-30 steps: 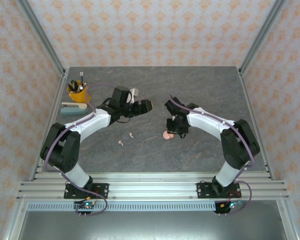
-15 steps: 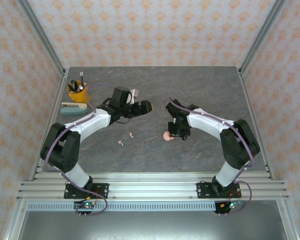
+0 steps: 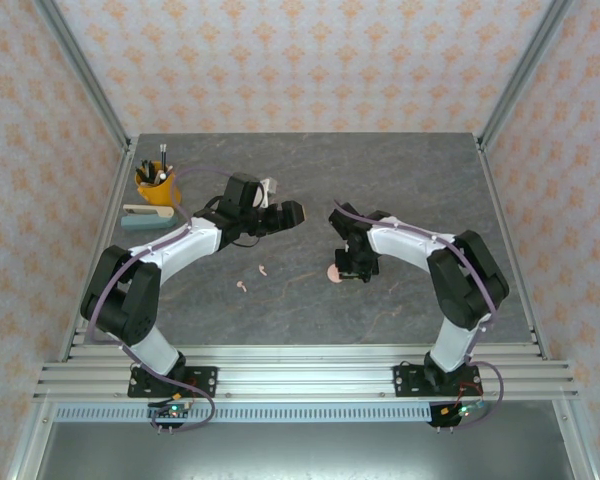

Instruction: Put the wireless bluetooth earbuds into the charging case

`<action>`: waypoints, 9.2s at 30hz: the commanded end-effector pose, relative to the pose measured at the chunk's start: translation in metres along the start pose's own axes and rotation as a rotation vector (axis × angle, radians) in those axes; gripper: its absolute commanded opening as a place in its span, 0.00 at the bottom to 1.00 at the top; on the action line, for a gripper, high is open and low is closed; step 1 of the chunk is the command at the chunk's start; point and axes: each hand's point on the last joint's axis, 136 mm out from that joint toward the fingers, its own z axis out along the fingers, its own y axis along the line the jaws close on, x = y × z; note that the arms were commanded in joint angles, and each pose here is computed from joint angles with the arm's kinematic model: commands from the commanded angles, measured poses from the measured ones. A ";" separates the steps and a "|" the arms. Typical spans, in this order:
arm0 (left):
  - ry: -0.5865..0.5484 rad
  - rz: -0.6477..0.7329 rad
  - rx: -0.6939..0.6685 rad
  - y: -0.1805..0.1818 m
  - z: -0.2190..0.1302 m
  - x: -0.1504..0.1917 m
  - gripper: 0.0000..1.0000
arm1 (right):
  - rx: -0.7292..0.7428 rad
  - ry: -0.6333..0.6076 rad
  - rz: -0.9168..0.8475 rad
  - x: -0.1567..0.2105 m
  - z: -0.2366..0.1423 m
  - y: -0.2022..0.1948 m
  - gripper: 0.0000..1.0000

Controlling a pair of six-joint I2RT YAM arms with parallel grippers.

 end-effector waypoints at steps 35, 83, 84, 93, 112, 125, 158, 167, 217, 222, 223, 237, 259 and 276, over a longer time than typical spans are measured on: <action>0.123 0.086 0.041 -0.011 0.000 0.017 0.85 | -0.008 -0.153 -0.099 -0.032 -0.033 0.005 0.00; 0.704 0.327 0.229 -0.044 -0.005 0.107 0.66 | -0.481 -0.147 -0.412 -0.037 -0.082 0.073 0.00; 0.703 0.330 0.233 -0.046 -0.006 0.106 0.66 | -0.485 -0.147 -0.416 -0.036 -0.083 0.073 0.00; 0.750 0.319 0.260 -0.046 0.003 0.108 0.55 | -0.501 -0.144 -0.424 -0.035 -0.084 0.075 0.00; 0.764 0.325 0.273 -0.049 0.010 0.102 0.47 | -0.506 -0.131 -0.439 -0.029 -0.084 0.074 0.00; 0.752 0.331 0.291 -0.056 0.012 0.096 0.29 | -0.491 -0.124 -0.444 -0.026 -0.080 0.070 0.00; 0.301 0.337 0.141 -0.056 0.002 0.029 0.00 | -1.020 -0.476 -0.061 -0.063 -0.276 0.051 0.69; 0.101 0.343 0.058 -0.053 -0.015 0.000 0.00 | -1.132 -0.503 -0.049 -0.067 -0.311 0.055 0.71; -0.818 0.846 0.238 -0.081 -0.154 -0.020 0.00 | -0.229 -0.216 0.216 -0.060 -0.055 0.058 0.65; -0.831 0.865 0.262 -0.092 -0.162 -0.020 0.00 | -0.217 -0.203 0.195 -0.059 -0.051 0.066 0.64; -0.835 0.865 0.262 -0.092 -0.163 -0.021 0.00 | -0.217 -0.200 0.190 -0.059 -0.050 0.068 0.64; -0.744 0.883 0.278 -0.091 -0.149 -0.009 0.00 | -0.597 -0.500 0.043 -0.097 -0.198 0.090 0.60; -0.731 0.867 0.487 -0.159 -0.162 -0.010 0.00 | -1.151 -0.504 -0.467 -0.062 -0.337 0.154 0.58; -0.716 0.859 0.532 -0.180 -0.155 -0.015 0.00 | -1.226 -0.484 -0.516 -0.057 -0.346 0.173 0.54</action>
